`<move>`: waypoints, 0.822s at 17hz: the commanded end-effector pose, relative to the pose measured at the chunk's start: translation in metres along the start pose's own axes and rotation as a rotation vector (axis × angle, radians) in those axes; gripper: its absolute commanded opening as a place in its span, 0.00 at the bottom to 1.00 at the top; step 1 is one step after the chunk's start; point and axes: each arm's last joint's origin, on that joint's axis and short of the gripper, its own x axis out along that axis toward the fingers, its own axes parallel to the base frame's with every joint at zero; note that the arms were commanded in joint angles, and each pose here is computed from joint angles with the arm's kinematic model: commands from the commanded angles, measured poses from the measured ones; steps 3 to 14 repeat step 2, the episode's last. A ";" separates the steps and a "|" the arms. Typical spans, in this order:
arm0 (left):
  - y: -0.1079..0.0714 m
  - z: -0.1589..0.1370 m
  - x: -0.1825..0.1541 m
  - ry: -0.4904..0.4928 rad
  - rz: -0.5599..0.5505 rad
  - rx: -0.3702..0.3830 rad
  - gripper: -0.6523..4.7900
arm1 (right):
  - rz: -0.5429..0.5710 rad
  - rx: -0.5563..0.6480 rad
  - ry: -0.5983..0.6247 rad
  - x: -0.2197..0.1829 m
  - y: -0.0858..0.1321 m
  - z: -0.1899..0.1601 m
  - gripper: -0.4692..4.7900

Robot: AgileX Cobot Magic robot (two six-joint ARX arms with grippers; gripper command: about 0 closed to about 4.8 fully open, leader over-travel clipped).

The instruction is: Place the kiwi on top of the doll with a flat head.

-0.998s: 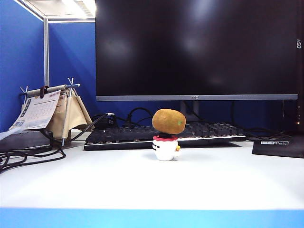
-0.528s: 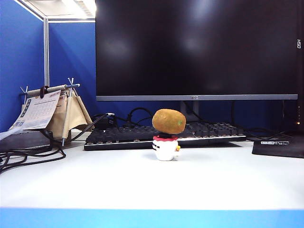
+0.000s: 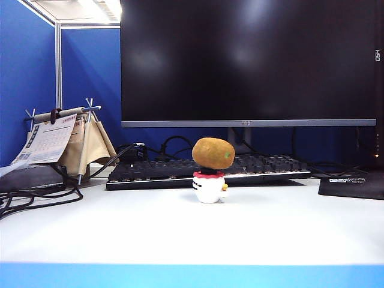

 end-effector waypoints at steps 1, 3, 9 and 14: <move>0.000 -0.001 0.000 0.012 0.002 -0.001 0.11 | 0.012 -0.001 0.004 0.001 0.000 -0.001 0.09; 0.000 -0.001 0.000 0.012 0.002 -0.002 0.11 | 0.013 -0.001 0.004 0.001 0.000 -0.001 0.09; 0.000 -0.001 0.000 0.012 0.002 -0.002 0.11 | 0.013 -0.001 0.004 0.001 0.000 -0.001 0.09; 0.000 -0.001 0.000 0.012 0.002 -0.002 0.11 | 0.013 -0.001 0.004 0.001 0.000 -0.001 0.09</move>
